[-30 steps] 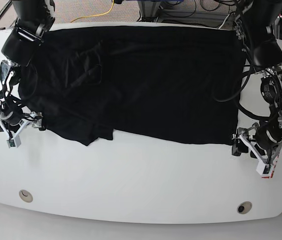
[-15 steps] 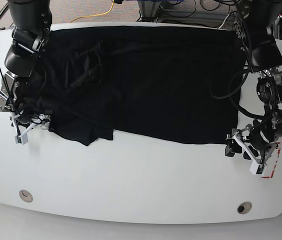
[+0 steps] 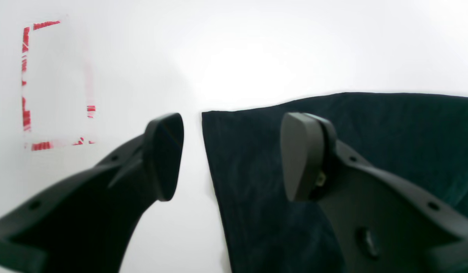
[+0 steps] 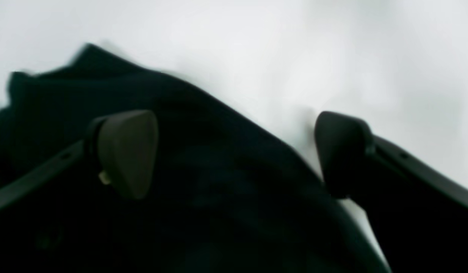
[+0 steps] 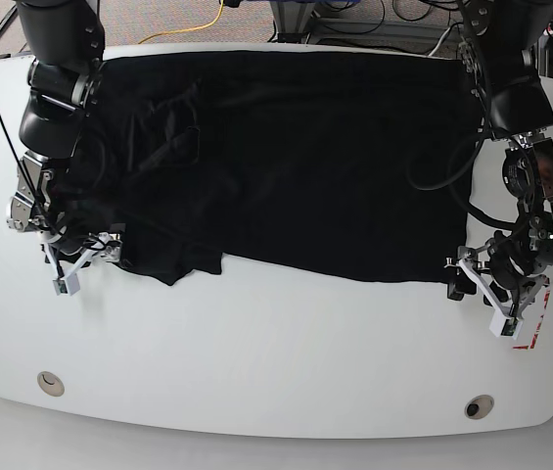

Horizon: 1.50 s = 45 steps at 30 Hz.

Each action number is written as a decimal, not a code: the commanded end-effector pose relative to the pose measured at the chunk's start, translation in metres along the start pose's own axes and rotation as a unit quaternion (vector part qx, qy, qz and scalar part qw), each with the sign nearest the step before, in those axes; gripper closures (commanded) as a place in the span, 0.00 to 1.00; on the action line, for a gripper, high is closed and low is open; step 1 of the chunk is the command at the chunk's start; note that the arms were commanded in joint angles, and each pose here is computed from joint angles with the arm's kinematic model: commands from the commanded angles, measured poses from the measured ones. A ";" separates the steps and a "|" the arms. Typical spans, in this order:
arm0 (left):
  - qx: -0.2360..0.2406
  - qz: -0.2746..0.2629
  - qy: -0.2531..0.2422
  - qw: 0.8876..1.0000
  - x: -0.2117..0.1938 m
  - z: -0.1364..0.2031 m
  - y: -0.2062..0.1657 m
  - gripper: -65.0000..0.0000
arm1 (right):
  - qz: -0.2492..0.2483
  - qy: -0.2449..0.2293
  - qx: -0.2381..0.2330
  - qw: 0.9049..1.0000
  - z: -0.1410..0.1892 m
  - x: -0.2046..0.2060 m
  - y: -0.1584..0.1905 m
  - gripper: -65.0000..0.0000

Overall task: Layout the t-shirt on the table in an organized manner, then fold the t-shirt properly
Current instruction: 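Move both grippers to the opposite edge of the shirt and grasp it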

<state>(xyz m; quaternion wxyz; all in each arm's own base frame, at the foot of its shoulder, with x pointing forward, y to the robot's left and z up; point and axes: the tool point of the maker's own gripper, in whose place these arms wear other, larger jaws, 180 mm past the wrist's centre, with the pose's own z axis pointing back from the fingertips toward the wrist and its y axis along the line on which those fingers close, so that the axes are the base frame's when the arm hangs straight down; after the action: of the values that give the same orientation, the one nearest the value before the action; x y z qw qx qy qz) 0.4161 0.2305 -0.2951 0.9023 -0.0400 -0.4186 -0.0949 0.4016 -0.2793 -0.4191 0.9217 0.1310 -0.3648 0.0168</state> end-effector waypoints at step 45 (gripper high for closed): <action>0.026 0.148 0.033 0.988 -0.047 -0.079 0.042 0.41 | 0.036 0.018 -0.004 0.999 0.008 -0.006 0.006 1.00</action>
<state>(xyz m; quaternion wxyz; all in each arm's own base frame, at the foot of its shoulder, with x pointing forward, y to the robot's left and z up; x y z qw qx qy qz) 0.4397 0.2603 -0.3974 0.9287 -0.0777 -0.3595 0.0474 0.3856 -0.2664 -0.4255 0.9280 0.1241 -0.3485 0.0442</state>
